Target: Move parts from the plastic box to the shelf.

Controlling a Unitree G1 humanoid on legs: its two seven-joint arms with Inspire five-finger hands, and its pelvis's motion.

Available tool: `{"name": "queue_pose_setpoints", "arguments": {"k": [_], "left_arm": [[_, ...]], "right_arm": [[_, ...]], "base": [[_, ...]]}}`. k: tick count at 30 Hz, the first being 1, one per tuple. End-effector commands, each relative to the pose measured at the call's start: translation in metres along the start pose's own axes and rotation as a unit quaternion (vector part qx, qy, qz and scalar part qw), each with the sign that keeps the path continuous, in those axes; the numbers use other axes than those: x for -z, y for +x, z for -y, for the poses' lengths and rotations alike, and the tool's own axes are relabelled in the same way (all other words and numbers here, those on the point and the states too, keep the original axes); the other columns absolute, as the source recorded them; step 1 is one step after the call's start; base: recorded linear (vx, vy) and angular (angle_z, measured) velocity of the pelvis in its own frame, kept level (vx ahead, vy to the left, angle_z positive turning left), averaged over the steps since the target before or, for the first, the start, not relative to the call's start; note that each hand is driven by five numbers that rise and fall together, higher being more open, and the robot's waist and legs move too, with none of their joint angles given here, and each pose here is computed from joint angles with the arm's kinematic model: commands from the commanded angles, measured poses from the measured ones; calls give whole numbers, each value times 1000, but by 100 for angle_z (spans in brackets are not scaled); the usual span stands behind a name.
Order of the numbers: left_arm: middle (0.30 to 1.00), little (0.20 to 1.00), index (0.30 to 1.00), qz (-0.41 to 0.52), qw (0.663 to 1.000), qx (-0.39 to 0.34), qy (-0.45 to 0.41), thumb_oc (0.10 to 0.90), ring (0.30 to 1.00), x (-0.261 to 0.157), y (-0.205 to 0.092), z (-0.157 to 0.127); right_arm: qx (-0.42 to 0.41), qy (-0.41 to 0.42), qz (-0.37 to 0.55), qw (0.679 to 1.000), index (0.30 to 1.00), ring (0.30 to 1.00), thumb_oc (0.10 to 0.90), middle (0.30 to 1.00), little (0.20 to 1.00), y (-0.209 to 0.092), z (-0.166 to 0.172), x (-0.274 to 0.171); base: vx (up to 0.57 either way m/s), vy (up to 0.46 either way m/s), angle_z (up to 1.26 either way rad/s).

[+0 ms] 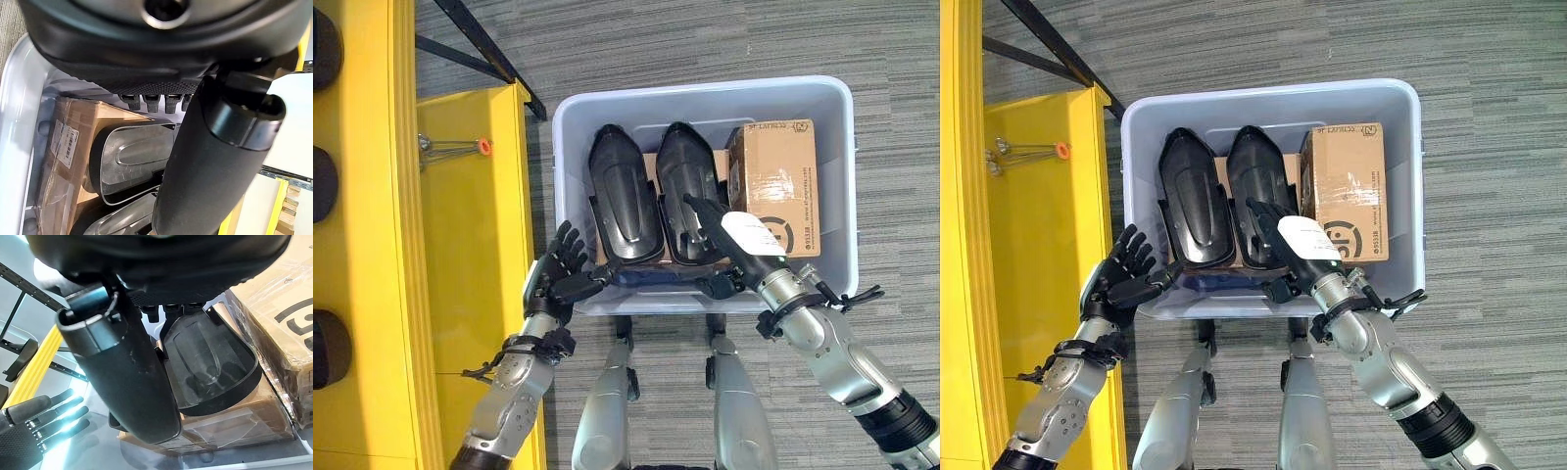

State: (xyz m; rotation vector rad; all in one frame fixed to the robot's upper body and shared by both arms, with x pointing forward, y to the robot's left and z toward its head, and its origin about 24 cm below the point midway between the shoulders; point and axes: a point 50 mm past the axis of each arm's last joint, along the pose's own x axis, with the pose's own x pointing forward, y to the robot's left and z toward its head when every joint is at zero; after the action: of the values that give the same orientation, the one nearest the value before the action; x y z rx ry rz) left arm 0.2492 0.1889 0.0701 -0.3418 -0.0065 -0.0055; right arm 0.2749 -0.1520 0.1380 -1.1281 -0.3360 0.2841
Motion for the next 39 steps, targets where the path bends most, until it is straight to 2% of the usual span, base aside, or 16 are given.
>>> {"name": "queue_pose_setpoints", "arguments": {"k": [1,19,30,39], "left_arm": [[1000,1000,1000,99,995,30,2,900,1000,-41,-4,7],[1000,1000,1000,102,995,18,-5,900,1000,-42,-5,8],[1000,1000,1000,97,995,27,-6,900,1000,-38,-14,6],[1000,1000,1000,95,995,35,-4,900,1000,-38,-18,3]], "right_arm": [[62,-30,99,993,1000,1000,900,1000,1000,1,28,-37],[64,-58,98,991,1000,1000,900,1000,1000,5,29,-40],[106,-95,117,983,1000,1000,900,1000,1000,6,35,-49],[124,-102,96,982,1000,1000,900,1000,1000,6,39,-45]], "base": [[0,-4,4],[-4,4,1],[8,-13,9],[23,5,2]]}}
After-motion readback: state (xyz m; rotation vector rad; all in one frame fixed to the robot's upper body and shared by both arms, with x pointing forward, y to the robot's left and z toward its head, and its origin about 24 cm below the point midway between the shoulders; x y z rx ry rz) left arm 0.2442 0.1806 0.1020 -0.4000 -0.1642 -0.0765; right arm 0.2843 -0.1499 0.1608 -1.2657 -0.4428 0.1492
